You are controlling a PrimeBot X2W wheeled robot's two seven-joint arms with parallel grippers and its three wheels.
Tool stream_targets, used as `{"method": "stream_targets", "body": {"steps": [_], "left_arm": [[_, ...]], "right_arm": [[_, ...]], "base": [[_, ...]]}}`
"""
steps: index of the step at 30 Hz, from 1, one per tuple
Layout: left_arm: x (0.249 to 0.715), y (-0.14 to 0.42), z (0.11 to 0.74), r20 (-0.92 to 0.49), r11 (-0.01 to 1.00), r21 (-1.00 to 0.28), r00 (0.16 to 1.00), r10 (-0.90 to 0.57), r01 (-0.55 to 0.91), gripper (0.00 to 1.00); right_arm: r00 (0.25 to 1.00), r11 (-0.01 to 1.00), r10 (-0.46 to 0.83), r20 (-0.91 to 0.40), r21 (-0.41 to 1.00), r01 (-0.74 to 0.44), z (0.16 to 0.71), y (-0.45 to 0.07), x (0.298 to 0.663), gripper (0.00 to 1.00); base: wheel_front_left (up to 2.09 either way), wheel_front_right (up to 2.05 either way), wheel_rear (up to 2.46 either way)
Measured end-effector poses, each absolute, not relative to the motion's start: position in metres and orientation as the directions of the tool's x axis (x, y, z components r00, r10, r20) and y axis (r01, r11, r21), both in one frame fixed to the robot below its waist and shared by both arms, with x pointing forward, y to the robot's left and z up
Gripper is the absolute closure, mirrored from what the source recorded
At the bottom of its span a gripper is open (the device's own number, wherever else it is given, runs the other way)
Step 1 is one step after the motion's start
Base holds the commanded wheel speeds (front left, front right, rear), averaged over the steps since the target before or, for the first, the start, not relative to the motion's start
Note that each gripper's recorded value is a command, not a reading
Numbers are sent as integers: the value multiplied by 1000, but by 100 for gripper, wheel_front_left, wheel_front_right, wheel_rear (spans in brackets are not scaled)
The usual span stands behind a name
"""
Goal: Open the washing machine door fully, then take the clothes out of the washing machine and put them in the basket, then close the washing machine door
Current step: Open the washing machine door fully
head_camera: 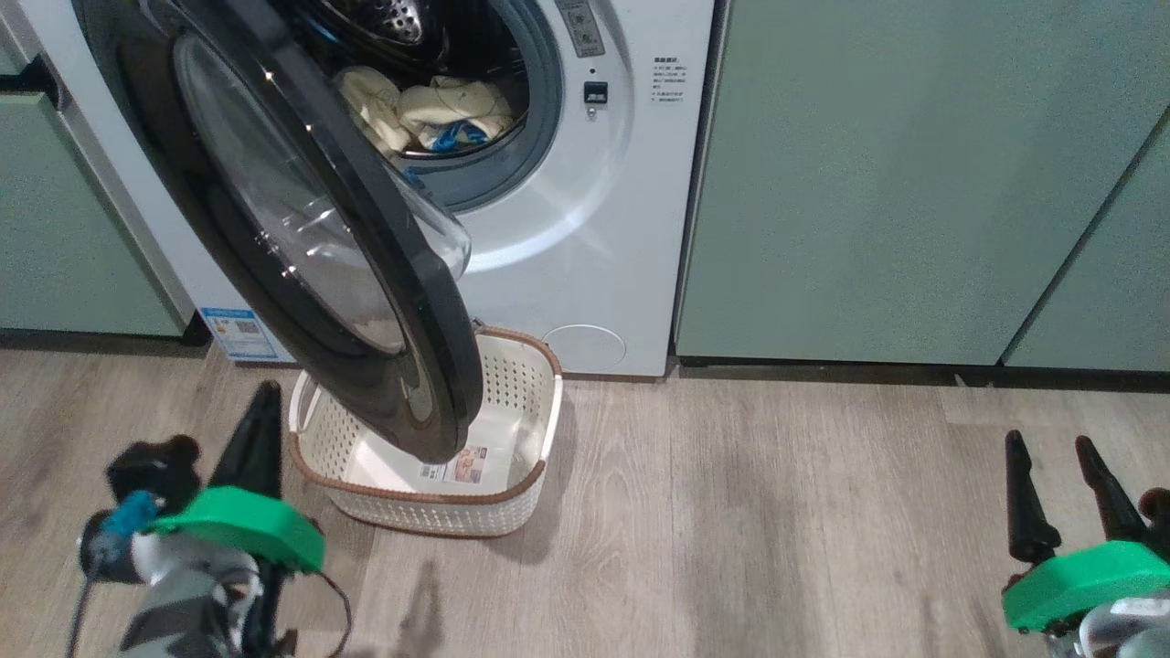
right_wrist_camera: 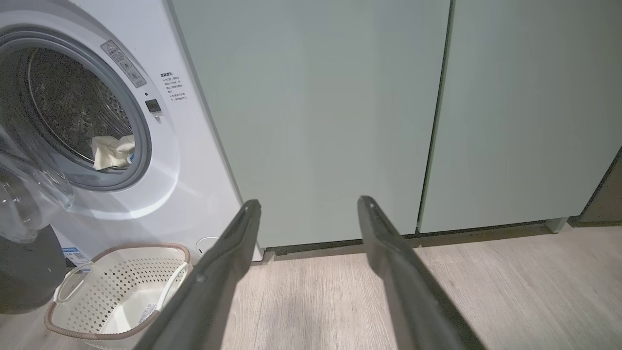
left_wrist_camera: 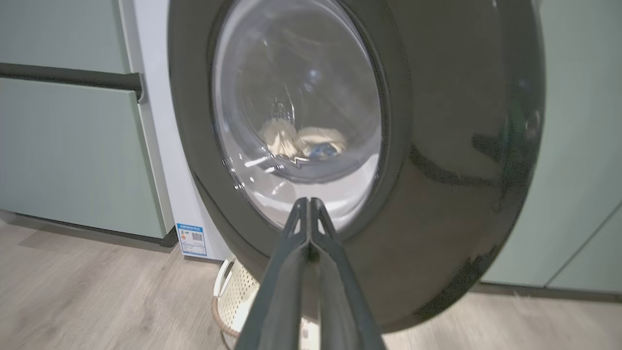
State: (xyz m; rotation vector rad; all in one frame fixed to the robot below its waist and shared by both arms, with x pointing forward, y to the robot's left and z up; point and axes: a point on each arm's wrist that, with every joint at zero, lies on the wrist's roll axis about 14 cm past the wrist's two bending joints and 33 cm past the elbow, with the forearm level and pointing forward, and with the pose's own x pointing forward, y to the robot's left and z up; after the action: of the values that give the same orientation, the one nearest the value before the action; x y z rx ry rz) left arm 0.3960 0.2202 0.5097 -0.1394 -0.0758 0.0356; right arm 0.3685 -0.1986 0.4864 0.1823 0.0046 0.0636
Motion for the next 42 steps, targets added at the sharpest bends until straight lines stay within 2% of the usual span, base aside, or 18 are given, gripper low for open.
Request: {"method": "stream_targets", "body": {"steps": [6,12,19,24,31,37,42], "left_arm": [[398,244,537,159,971,-222,979,125,-88,100],[411,258,609,357,965,-252,920,162,-73,100],[417,244,723,589,969,-240,802,101,53,100],[412,194,787,689,958,-183,724,-34,220,100],[397,99,812,702,874,-111,660,-267,472,100],[390,38,797,645,806,-83,649,-404,585,100],[384,-10,758,557,742,-99,655,-511,663,100]], "right_arm": [[998,982,70,-3,175,-68,485,-197,370,0],[997,982,73,-6,175,-71,484,-196,371,0],[997,981,83,-8,176,-80,484,-192,375,0],[996,980,88,-14,178,-84,481,-190,376,0],[996,981,82,-22,179,-76,479,-192,375,0],[997,982,70,-25,178,-65,478,-196,372,0],[997,983,64,-32,177,-58,476,-198,369,0]], "base": [[0,0,0],[0,0,0],[0,0,0],[0,0,0],[0,0,0],[0,0,0],[0,0,0]]}}
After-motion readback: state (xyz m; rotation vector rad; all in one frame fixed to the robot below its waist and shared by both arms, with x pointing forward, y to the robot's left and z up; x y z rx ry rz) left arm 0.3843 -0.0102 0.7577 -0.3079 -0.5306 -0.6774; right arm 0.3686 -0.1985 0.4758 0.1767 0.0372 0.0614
